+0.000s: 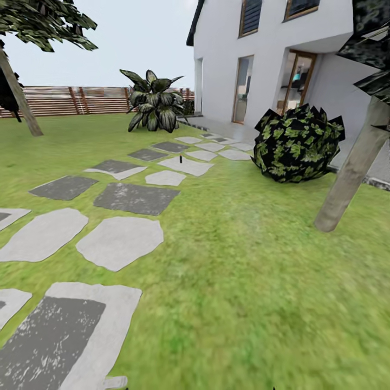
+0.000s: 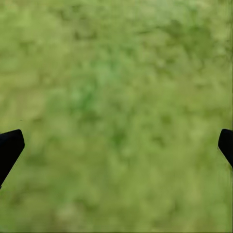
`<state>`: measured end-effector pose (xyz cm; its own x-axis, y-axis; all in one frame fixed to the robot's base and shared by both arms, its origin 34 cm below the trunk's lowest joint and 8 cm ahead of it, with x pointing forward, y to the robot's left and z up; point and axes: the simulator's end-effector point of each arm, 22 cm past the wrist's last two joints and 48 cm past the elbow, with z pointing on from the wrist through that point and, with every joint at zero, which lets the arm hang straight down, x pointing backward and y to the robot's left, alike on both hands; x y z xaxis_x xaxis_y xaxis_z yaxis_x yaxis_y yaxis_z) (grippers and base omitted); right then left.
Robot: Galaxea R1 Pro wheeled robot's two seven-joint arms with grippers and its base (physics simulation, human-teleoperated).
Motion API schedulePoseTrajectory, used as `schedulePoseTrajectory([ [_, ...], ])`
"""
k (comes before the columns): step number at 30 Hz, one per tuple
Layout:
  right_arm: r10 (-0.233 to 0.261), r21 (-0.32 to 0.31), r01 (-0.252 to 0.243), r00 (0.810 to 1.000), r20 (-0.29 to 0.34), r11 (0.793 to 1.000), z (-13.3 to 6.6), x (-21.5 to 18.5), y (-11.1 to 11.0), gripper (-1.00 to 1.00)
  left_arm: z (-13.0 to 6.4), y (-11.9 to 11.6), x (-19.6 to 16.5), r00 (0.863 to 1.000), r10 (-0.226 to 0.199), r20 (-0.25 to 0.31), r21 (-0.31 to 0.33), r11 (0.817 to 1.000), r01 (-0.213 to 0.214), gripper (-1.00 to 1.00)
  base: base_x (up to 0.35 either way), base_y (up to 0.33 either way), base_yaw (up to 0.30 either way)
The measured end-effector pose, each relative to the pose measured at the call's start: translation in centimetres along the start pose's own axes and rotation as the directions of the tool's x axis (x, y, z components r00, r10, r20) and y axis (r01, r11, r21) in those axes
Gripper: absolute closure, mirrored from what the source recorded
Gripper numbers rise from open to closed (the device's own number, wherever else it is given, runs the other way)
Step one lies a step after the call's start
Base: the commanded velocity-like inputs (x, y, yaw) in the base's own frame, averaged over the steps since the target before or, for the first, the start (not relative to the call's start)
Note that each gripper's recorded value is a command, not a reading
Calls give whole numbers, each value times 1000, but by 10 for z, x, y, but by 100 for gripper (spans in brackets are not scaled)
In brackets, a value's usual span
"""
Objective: In the garden, pick up the pesticide atomizer on the floor and spray pesticide onto both trees until each tree trunk is fully covered.
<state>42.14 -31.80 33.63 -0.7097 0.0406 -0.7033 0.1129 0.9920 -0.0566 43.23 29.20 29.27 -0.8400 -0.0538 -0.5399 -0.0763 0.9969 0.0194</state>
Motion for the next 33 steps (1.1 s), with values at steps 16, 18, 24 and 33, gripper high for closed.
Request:
schedulePoseTrajectory([
  [16,0,0,0,1000,-1,1000,0,1,0,-100,0,0,0,1000,0,-1,0,1000,0,-100,338,-123,0],
  [18,0,0,0,1000,-1,1000,0,1,0,-100,0,0,0,1000,-1,-1,0,1000,1,-100,338,-123,0],
  [24,0,0,0,1000,-1,1000,0,1,0,-100,0,0,0,1000,-1,-1,0,1000,1,-100,338,-123,0],
  [33,0,0,0,1000,-1,1000,0,1,0,-100,0,0,0,1000,-1,-1,0,1000,1,-100,338,-122,0],
])
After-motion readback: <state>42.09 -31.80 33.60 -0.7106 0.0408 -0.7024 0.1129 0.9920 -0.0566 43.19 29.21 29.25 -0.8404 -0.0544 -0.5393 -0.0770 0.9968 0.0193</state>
